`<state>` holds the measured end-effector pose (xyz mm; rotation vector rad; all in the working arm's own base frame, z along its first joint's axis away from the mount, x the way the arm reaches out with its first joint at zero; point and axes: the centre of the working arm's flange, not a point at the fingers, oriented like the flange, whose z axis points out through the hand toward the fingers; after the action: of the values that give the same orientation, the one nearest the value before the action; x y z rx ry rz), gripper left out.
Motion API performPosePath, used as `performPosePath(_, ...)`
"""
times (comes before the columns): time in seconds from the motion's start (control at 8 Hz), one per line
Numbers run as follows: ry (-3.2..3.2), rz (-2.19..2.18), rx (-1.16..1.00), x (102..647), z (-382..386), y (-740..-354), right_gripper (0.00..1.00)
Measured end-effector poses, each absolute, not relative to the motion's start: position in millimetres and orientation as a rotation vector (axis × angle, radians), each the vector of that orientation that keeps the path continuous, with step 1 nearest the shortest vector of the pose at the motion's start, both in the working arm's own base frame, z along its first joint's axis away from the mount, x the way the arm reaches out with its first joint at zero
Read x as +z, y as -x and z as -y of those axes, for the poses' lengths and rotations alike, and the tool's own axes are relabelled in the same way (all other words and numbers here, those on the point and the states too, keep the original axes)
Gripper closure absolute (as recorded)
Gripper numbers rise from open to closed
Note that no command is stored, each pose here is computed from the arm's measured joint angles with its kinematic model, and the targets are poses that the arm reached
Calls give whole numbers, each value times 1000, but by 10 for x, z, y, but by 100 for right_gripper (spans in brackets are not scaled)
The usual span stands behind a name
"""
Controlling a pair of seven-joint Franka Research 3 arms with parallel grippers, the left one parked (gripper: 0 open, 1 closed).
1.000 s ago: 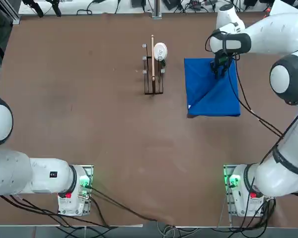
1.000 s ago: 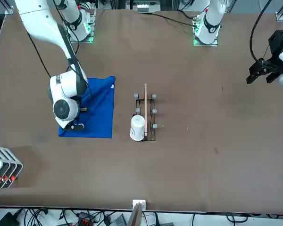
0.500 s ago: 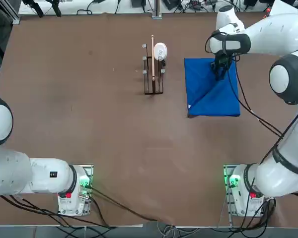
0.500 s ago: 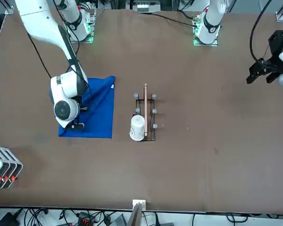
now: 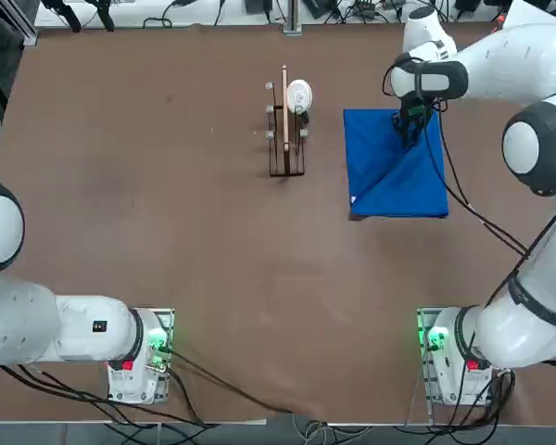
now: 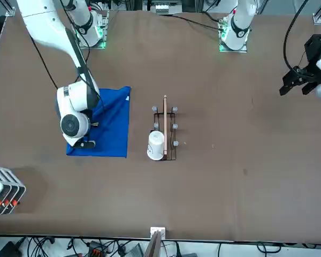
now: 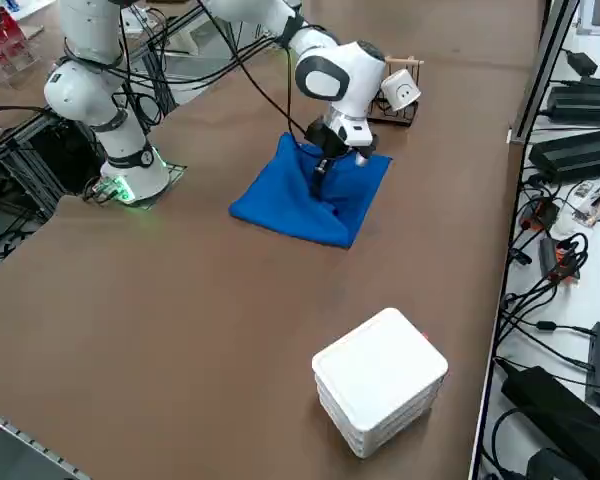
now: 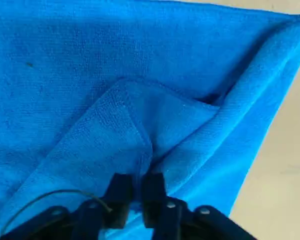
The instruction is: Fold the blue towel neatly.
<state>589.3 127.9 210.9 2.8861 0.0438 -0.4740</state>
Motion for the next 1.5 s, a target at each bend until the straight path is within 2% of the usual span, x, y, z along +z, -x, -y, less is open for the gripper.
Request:
performPosePath(0.12, -2887, -47, -471, 2116, -1294, -5896, 94)
performPosePath(0.25, -2887, -49, -471, 2115, -1305, -5893, 98)
performPosePath(0.75, -2890, -28, -451, 2156, -1361, -5918, 98)
performPosePath(1.5, -2935, -48, -304, 2597, -1930, -6127, 98)
